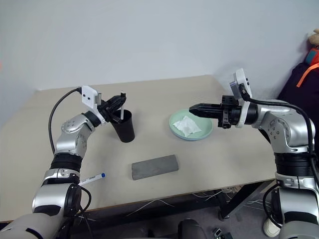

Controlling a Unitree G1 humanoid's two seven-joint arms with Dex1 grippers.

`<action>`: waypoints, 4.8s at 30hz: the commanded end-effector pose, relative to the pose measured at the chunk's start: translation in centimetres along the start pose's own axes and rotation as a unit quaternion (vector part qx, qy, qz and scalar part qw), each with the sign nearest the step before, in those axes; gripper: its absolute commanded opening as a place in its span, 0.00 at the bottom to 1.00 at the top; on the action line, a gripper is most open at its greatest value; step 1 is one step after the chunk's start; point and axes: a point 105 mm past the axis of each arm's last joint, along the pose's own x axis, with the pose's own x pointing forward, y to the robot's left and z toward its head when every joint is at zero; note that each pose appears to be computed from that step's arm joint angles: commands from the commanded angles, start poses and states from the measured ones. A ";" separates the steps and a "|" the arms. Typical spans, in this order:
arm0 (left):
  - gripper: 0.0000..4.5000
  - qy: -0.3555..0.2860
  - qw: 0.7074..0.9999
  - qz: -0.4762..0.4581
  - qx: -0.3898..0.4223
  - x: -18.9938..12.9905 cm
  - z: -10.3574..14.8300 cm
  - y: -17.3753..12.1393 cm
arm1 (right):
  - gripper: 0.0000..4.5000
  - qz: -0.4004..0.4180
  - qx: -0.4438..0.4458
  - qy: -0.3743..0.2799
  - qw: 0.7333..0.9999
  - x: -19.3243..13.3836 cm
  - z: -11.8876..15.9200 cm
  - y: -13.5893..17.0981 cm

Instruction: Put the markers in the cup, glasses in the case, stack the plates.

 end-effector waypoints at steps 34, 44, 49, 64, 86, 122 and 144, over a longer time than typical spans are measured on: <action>1.00 0.282 0.900 -0.304 0.135 -12.6 1.5 -0.8 | 0.00 -0.010 -0.020 -0.004 1.000 -0.4 1.1 -0.6; 1.00 0.422 0.812 -0.355 0.193 -15.1 -2.8 -1.2 | 0.00 -0.004 -0.018 -0.004 1.000 0.0 1.0 -0.4; 1.00 0.433 0.789 -0.388 0.198 -15.6 -4.3 -2.8 | 0.00 -0.006 -0.016 -0.002 1.000 -0.1 0.9 -0.3; 1.00 0.483 0.742 -0.411 0.217 -17.2 -6.7 -3.8 | 0.00 -0.006 -0.016 -0.001 1.000 0.0 0.7 -0.2; 0.57 0.525 0.732 -0.380 0.210 -18.2 -8.4 -3.1 | 0.00 -0.005 -0.017 0.000 1.000 0.0 0.7 -0.1; 0.03 0.049 0.964 -0.260 0.008 -3.4 8.0 -6.3 | 0.00 -0.003 -0.017 -0.004 1.000 0.3 0.9 -0.3; 0.03 -0.073 0.996 -0.041 0.031 -0.5 6.9 0.2 | 0.00 -0.007 -0.019 -0.010 1.000 0.2 1.2 -0.4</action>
